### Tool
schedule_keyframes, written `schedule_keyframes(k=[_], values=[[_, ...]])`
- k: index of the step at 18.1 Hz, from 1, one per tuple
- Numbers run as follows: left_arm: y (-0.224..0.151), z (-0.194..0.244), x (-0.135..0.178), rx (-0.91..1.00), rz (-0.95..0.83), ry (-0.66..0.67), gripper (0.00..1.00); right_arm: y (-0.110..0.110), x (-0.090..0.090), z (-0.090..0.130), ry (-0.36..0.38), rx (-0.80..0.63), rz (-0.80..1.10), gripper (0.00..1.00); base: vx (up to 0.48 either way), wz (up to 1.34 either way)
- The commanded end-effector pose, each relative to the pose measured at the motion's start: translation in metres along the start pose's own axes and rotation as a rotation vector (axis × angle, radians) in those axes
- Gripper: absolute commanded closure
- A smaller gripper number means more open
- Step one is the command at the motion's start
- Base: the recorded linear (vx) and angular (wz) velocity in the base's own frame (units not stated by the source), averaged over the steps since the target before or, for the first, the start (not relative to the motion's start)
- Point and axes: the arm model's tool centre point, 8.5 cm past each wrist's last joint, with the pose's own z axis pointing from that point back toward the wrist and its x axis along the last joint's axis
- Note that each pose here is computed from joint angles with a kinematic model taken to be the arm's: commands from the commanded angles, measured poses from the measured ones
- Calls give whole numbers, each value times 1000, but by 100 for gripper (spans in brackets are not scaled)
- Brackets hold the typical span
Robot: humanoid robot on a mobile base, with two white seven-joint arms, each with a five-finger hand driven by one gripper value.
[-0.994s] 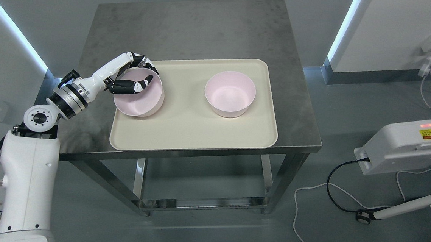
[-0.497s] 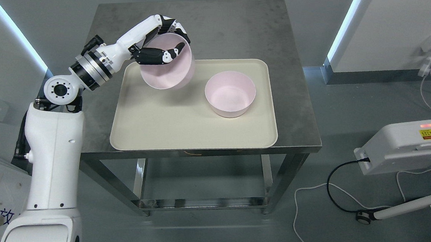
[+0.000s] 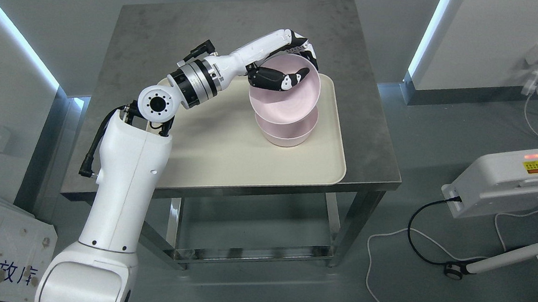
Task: Stack pink IKEA bowls on left shelf middle
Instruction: 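Carry the bowl over the other pink bowl and lower it inside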
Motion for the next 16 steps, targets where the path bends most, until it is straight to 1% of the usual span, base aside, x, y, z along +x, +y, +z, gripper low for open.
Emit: schedule_keyframes(k=[1, 5, 11, 16], values=[[-18, -37, 12, -99, -17, -6, 99, -11, 6, -1, -17, -19, -2, 0, 0, 0], [-22, -33, 4, -103, -11, 9, 99, -11, 6, -1, -17, -19, -2, 0, 0, 0], [7, 10, -32, -41, -22, 89, 98, -11, 6, -1, -17, -19, -2, 0, 0, 0], [-18, 22, -48, -64, 11, 110, 98, -11, 6, -1, -17, -19, -2, 0, 0, 0]])
